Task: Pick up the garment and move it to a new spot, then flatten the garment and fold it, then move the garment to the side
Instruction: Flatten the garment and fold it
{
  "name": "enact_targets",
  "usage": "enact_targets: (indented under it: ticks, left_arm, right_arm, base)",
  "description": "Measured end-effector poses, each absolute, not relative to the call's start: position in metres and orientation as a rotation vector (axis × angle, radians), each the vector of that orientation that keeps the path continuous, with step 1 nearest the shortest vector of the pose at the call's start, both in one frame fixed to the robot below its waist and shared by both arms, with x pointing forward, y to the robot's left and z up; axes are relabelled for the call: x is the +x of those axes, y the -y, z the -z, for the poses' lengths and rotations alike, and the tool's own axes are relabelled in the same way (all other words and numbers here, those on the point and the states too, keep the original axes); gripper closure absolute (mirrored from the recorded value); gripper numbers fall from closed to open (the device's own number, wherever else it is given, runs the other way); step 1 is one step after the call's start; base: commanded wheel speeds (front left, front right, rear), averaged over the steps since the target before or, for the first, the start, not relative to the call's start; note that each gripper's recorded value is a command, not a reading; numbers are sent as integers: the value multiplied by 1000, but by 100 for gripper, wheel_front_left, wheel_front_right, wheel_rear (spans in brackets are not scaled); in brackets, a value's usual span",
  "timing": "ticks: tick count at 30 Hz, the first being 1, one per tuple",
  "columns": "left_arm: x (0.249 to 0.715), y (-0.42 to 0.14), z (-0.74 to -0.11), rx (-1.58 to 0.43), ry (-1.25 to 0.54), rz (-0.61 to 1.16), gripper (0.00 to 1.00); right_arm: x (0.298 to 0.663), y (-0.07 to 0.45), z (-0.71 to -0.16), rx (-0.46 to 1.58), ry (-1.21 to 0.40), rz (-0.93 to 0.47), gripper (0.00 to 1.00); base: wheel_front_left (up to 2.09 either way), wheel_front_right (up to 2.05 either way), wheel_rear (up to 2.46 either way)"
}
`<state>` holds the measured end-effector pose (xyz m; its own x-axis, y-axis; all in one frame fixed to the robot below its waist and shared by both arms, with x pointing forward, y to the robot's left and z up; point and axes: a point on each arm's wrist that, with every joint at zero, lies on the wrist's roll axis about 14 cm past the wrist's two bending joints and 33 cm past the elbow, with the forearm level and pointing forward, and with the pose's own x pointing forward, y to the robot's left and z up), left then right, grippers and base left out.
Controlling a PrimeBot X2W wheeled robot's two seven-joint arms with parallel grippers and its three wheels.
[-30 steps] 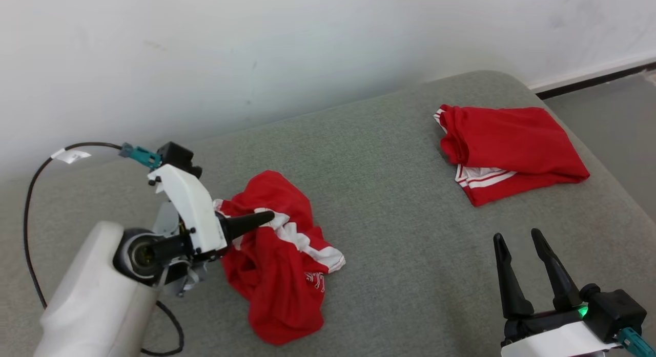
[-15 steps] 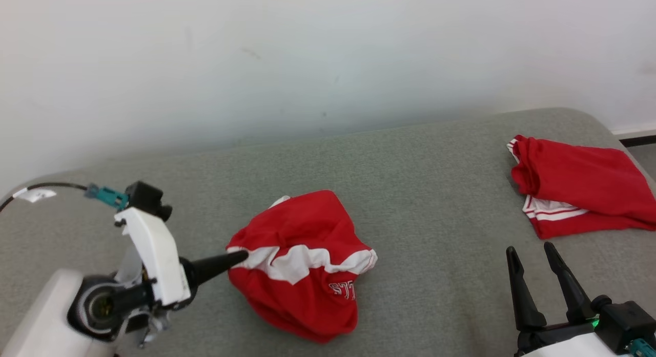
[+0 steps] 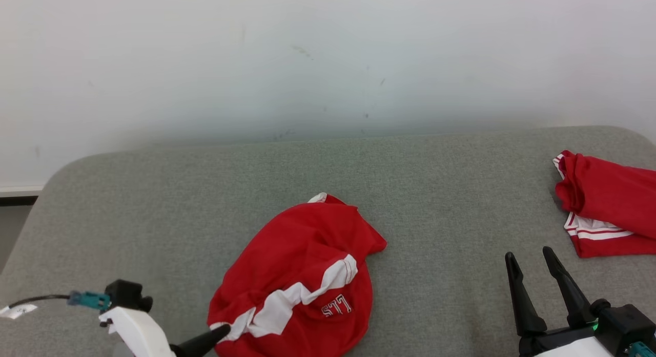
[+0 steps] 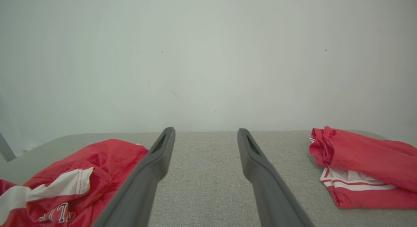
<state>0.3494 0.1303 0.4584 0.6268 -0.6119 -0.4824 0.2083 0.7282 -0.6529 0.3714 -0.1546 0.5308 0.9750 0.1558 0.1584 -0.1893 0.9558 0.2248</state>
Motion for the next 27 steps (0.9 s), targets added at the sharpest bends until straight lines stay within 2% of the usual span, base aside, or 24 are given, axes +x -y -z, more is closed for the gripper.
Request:
enact_targets:
  ticks: [1,7,11,16,20,27]
  left_arm:
    - [347,-131,-454,-602,-759,488,0]
    - [350,-137,-453,-601,-719,455,0]
    - [361,-159,-468,-490,-620,418,0]
    - [375,-181,-495,-395,-439,349,0]
    - [383,-196,-525,-330,-227,261,0]
    - [375,-189,-543,-285,31,145,0]
  right_arm:
    - [372,154,-531,240,139,-178,0]
    - [371,154,-531,231,139,-187,0]
    - [370,152,-532,230,141,-191,0]
    - [368,151,-530,237,135,-193,0]
    - [367,148,-527,243,128,-197,0]
    - [366,142,-528,244,128,-213,0]
  base:
    - [0,0,0]
    - [0,0,0]
    - [0,0,0]
    - [0,0,0]
    - [0,0,0]
    - [0,0,0]
